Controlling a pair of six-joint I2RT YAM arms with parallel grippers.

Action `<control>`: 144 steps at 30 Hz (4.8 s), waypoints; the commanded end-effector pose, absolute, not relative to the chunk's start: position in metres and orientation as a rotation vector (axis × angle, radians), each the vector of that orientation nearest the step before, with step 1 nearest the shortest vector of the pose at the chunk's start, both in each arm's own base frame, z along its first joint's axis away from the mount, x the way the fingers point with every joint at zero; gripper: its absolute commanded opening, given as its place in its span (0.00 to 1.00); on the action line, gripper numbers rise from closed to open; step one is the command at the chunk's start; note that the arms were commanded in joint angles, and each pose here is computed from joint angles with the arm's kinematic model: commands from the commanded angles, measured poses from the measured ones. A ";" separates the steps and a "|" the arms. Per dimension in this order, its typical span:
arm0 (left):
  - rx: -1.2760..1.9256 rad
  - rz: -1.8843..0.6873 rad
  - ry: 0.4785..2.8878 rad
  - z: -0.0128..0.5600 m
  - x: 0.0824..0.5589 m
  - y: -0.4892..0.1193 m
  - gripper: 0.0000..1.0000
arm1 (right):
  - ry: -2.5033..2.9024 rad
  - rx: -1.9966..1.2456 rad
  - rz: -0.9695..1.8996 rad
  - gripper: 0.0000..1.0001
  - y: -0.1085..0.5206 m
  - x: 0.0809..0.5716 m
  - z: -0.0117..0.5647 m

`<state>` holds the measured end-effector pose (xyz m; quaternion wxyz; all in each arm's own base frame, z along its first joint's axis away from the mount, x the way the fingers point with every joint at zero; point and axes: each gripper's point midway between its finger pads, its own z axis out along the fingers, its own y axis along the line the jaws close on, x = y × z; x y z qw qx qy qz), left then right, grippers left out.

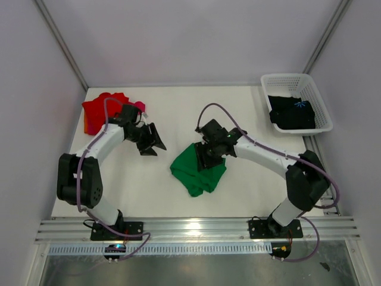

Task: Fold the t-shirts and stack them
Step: Smooth out wrinkles on the folded tshirt, then put the neatly folded tshirt into the corner of the board with the left arm

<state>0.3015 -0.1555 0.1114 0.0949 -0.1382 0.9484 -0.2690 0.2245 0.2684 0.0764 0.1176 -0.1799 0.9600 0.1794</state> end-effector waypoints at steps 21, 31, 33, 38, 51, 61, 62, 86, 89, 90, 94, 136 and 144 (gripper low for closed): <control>-0.050 -1.054 2.910 0.045 0.341 -0.186 0.57 | 2.301 0.122 0.543 0.51 0.215 0.252 0.205; -0.162 -1.283 2.863 0.027 0.355 -0.209 0.57 | 2.292 0.122 0.490 0.51 0.202 0.248 0.205; -0.157 -1.303 2.840 0.027 0.357 -0.212 0.57 | 2.295 0.116 0.492 0.51 0.204 0.249 0.204; -0.187 -1.425 2.776 0.033 0.356 -0.222 0.58 | 2.326 0.082 0.489 0.51 0.211 0.251 0.194; -0.081 -1.529 2.800 0.032 0.339 -0.262 0.60 | 2.356 0.039 0.506 0.51 0.227 0.260 0.181; -0.063 -1.532 2.876 0.020 0.322 -0.287 0.47 | 2.374 0.029 0.498 0.51 0.230 0.261 0.170; -0.065 -1.540 2.875 0.020 0.323 -0.290 0.44 | 2.377 0.026 0.497 0.51 0.230 0.261 0.168; -0.141 -1.130 2.954 0.027 0.361 -0.266 0.00 | 2.400 0.022 0.440 0.51 0.214 0.258 0.154; -0.231 -0.980 2.898 0.042 0.393 -0.230 0.00 | 2.403 0.025 0.438 0.51 0.211 0.256 0.150; -0.278 -0.932 2.919 0.044 0.395 -0.214 0.00 | 2.408 0.026 0.437 0.51 0.210 0.255 0.148; -0.246 -0.740 2.876 0.066 0.422 -0.182 0.00 | 2.414 0.017 0.437 0.51 0.208 0.255 0.143; -0.381 -0.414 2.233 0.286 0.545 -0.017 0.00 | 2.554 -0.062 0.521 0.51 0.241 0.264 0.088; -0.616 -0.482 2.113 0.282 0.563 0.071 0.00 | 2.581 -0.048 0.506 0.51 0.238 0.260 0.084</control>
